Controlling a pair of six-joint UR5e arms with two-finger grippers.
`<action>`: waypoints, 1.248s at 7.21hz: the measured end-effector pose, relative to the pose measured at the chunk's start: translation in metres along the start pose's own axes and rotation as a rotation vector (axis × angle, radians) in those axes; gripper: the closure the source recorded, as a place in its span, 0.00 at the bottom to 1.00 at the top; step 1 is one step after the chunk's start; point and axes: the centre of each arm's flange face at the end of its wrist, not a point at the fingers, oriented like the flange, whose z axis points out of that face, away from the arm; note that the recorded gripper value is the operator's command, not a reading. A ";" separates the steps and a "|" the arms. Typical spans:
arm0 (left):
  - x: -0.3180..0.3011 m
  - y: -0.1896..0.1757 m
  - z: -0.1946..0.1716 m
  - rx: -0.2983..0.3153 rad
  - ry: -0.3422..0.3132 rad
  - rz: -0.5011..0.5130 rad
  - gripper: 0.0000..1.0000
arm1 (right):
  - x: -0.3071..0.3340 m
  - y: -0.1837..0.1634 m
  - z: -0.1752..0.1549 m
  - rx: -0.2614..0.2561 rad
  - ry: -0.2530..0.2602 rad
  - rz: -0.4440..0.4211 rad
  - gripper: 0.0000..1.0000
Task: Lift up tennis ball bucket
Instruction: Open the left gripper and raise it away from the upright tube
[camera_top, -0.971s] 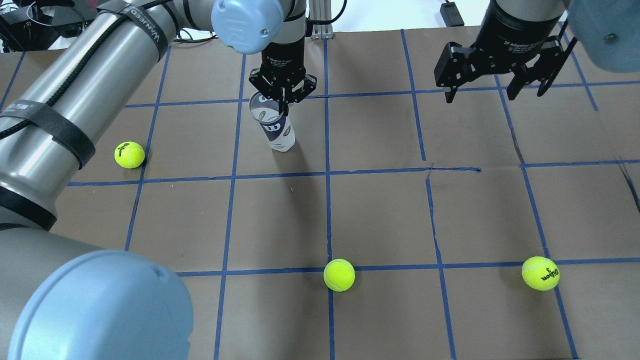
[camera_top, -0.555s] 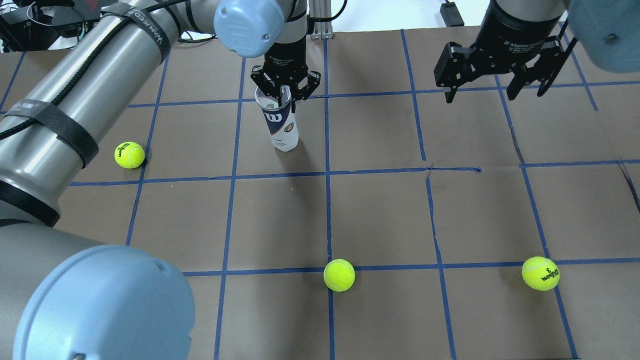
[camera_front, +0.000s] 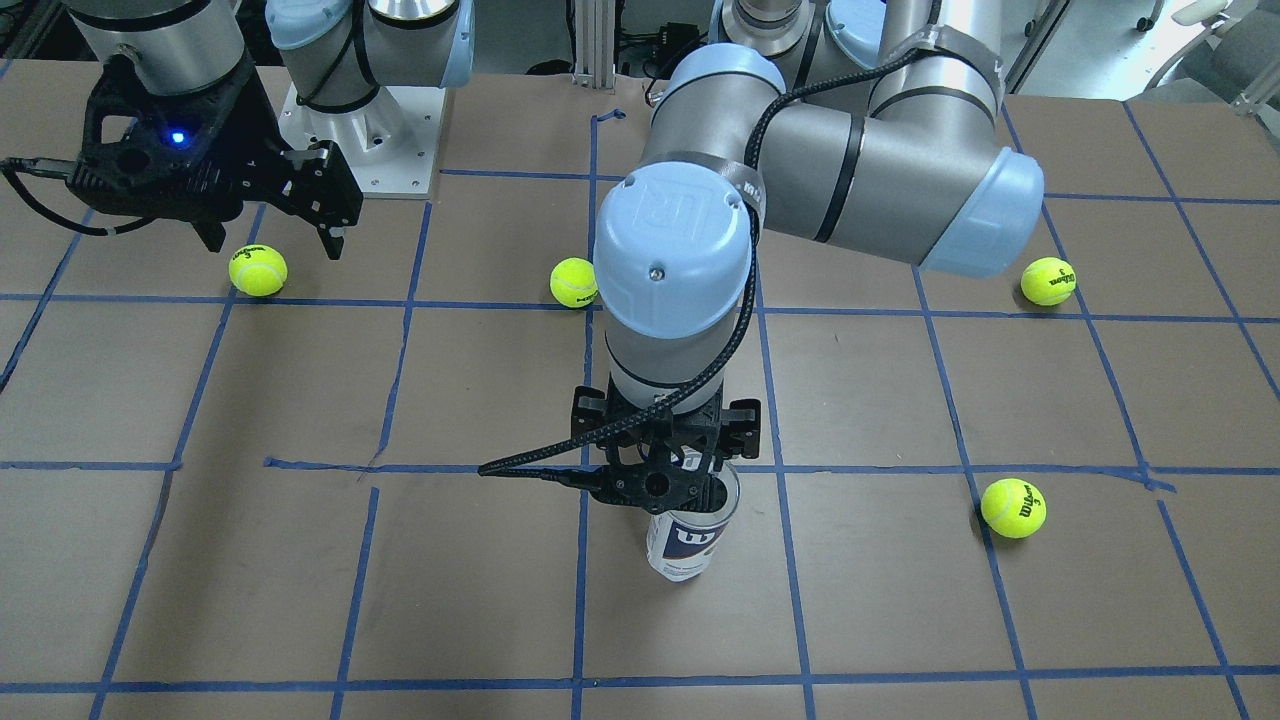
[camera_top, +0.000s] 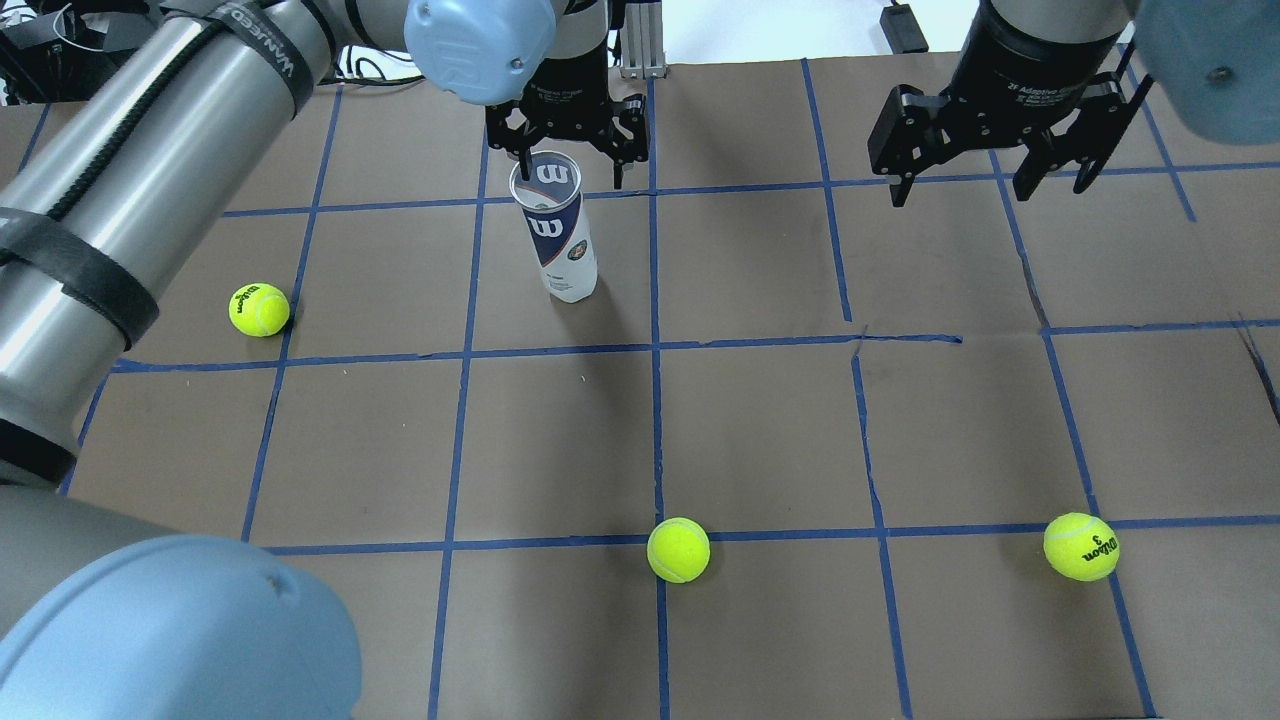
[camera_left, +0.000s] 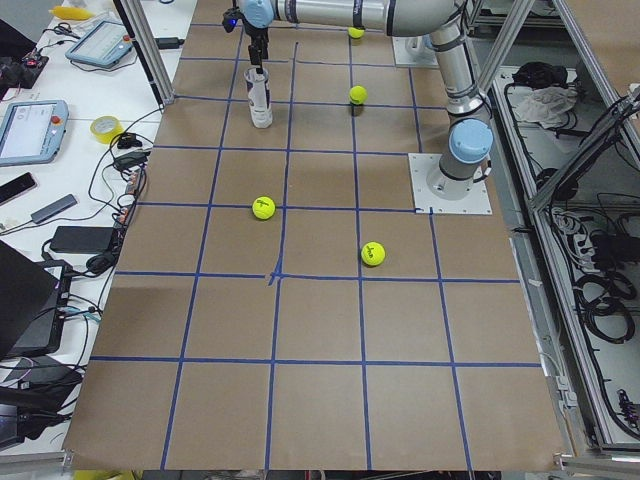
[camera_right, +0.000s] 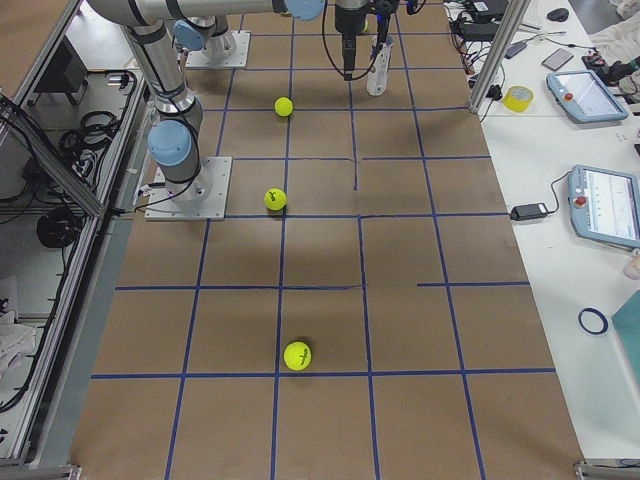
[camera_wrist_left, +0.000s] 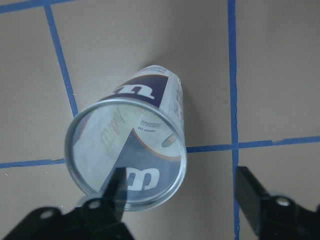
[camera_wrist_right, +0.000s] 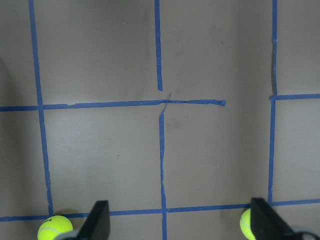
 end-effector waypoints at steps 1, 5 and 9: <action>-0.004 0.013 -0.030 0.036 0.012 0.001 0.00 | 0.000 0.000 0.000 0.000 0.000 0.001 0.00; -0.028 0.115 -0.102 0.109 0.043 0.032 0.00 | 0.000 0.001 -0.002 0.004 -0.001 0.003 0.00; -0.088 0.161 -0.106 0.124 0.113 -0.027 0.00 | -0.003 -0.007 -0.005 0.063 -0.008 0.009 0.00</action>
